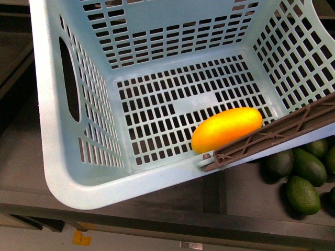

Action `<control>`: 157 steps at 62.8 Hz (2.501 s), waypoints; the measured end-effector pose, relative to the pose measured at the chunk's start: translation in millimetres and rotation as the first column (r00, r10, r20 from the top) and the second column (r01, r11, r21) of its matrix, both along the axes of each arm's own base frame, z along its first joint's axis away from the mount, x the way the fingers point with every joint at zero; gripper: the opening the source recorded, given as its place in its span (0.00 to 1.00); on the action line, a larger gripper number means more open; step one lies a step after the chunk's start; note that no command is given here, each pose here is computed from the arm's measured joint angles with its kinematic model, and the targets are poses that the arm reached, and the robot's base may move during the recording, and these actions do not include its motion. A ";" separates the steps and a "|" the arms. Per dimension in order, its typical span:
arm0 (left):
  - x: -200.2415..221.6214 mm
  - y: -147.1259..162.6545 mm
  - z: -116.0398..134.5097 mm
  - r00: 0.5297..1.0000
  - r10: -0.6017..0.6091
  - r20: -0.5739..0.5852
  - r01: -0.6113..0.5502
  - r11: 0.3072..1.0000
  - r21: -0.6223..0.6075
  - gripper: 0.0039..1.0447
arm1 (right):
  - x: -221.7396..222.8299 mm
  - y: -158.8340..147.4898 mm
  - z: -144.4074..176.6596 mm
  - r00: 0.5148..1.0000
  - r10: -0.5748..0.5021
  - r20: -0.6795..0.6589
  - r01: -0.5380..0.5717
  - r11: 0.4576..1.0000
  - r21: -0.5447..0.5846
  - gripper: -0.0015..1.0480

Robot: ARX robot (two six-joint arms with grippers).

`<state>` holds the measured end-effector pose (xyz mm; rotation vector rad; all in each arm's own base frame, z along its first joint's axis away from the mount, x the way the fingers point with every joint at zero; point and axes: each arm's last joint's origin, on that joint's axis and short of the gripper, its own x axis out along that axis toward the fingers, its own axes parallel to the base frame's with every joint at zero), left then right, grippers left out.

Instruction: Pick mango and avocado into basket

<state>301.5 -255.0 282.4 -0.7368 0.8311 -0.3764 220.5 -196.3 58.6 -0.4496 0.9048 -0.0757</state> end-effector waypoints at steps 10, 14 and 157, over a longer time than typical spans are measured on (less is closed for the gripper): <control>0.2 0.2 0.0 1.000 0.003 0.002 -0.003 1.000 0.002 0.13 | 35.9 -4.8 -39.4 0.971 0.185 -0.151 -0.194 0.980 -0.045 0.92; 0.2 0.2 0.0 1.000 0.003 0.002 -0.003 1.000 0.003 0.13 | 52.8 -2.9 -48.0 0.956 0.235 -0.174 -0.244 0.969 -0.036 0.92; 0.2 0.2 0.0 1.000 0.003 0.001 -0.003 1.000 0.001 0.13 | 176.5 34.9 -139.2 0.944 0.277 -0.179 -0.234 0.945 0.229 0.75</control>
